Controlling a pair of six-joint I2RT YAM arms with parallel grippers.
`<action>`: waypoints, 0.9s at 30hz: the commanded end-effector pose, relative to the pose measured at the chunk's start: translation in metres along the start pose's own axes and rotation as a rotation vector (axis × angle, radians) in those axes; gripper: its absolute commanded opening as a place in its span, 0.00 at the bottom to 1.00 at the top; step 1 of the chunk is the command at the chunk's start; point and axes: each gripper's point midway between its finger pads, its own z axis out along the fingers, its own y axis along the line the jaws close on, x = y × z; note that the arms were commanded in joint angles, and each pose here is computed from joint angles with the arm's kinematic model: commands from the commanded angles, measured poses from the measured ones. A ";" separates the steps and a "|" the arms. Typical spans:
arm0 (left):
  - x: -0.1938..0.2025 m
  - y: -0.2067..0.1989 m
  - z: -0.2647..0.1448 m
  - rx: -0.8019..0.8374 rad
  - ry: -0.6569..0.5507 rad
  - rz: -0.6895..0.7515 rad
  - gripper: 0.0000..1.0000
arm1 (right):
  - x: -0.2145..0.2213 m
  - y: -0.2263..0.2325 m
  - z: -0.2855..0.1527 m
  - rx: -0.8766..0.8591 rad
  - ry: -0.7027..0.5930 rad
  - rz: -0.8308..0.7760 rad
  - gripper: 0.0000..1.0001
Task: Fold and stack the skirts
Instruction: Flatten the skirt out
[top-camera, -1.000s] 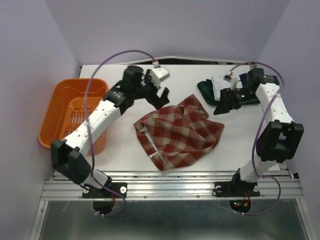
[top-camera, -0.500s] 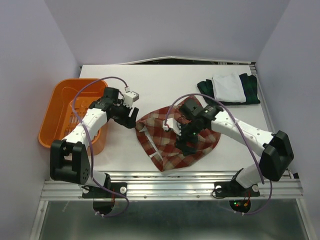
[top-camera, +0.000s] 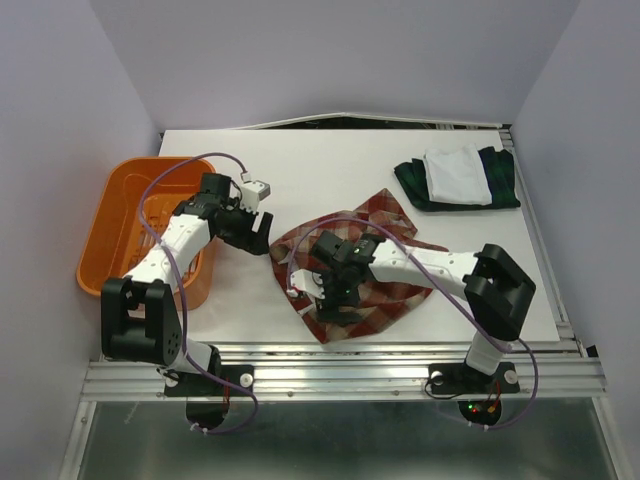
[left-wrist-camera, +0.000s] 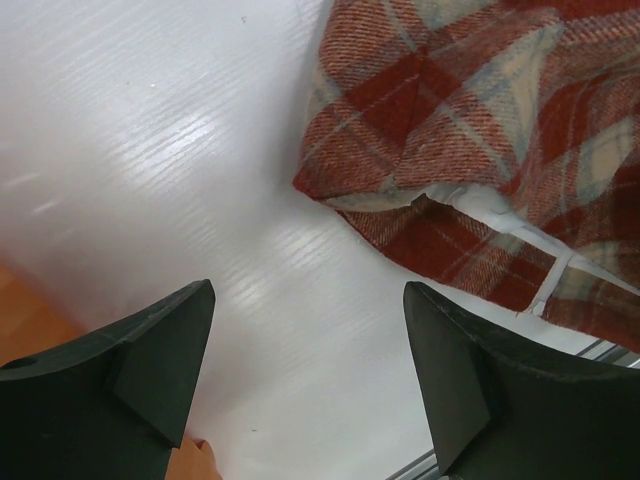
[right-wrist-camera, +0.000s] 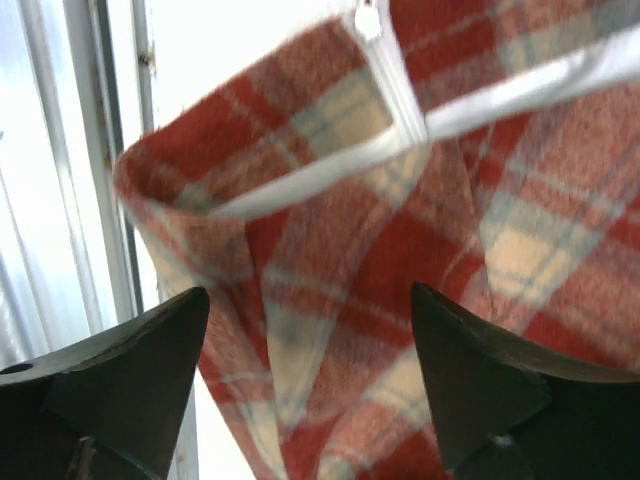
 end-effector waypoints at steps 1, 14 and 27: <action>-0.016 0.002 -0.007 0.008 -0.042 -0.016 0.88 | -0.025 -0.024 0.006 0.108 -0.046 -0.052 0.82; -0.013 0.004 -0.019 0.006 -0.091 0.015 0.96 | -0.082 -0.029 -0.096 0.319 -0.225 -0.121 0.01; -0.074 -0.021 -0.073 0.108 -0.483 0.101 0.98 | -0.083 -0.040 -0.296 0.906 -0.405 -0.103 0.01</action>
